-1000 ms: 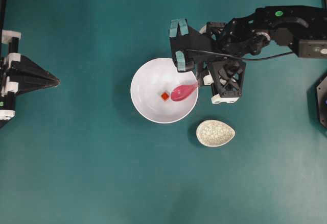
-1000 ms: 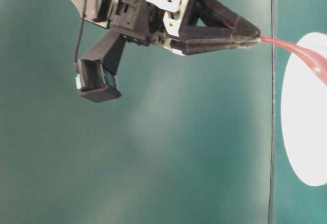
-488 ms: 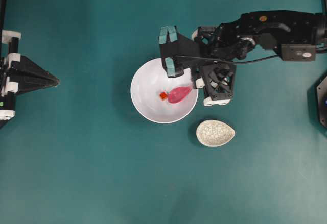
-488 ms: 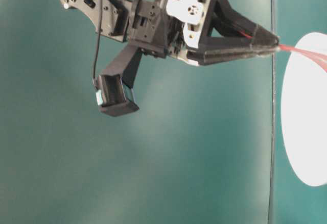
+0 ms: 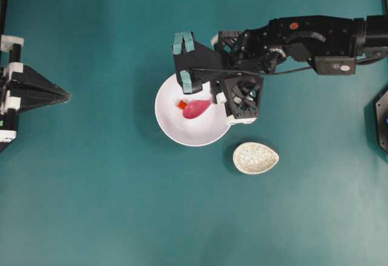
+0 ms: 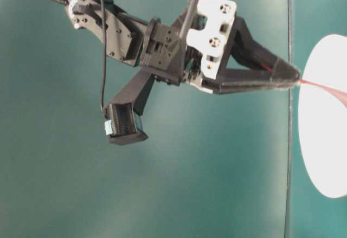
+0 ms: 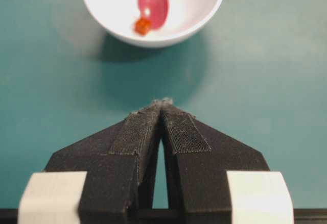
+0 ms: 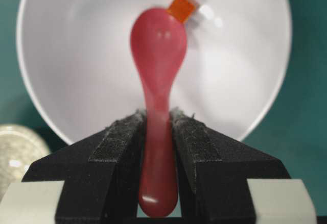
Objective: Grip the spoon and scoop the red block from the bowl with right arm.
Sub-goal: 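Lower the spoon bowl into the white bowl beside the red cube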
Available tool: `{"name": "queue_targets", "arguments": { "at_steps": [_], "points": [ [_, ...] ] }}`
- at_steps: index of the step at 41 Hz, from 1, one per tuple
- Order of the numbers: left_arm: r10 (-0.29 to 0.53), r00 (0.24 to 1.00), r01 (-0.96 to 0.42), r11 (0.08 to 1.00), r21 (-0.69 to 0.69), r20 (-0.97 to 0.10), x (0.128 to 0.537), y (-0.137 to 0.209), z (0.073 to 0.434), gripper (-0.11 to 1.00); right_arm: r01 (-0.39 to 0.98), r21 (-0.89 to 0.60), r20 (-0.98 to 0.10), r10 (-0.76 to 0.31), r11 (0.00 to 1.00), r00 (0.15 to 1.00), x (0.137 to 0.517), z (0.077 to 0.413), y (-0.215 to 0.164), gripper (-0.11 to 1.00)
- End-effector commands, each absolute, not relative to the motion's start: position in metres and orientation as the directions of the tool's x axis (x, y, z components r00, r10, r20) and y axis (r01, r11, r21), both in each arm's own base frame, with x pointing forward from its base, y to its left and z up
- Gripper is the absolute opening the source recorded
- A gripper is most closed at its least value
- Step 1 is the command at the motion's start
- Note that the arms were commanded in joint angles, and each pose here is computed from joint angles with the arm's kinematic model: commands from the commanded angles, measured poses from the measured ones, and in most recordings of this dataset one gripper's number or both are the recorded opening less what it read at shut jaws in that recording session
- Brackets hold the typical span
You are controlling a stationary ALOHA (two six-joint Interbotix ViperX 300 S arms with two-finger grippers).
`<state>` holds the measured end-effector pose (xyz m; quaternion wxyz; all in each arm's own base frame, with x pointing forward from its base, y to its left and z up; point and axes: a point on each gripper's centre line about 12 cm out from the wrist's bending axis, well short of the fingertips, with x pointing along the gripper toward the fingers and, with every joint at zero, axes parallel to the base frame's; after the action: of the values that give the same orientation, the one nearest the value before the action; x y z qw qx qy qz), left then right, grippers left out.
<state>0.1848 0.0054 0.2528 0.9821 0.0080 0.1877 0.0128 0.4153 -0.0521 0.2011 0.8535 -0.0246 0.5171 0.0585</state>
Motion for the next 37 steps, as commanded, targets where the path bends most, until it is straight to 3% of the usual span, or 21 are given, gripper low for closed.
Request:
{"name": "queue_targets", "arguments": {
  "at_steps": [1,37],
  "points": [
    [0.028,0.941,-0.02,0.999,0.025,-0.338,0.1878,0.0053,0.2652,0.0,-0.128,-0.008,-0.862,0.058,0.992,0.504,0.4216,0.218,-0.0537,0.24],
    [0.028,0.938,-0.02,0.999,0.025,-0.346,0.1876,0.0053,0.2649,0.0,-0.02,0.03,-0.817,0.036,0.999,0.576,0.4263,0.2249,-0.0556,0.24]
  ]
}}
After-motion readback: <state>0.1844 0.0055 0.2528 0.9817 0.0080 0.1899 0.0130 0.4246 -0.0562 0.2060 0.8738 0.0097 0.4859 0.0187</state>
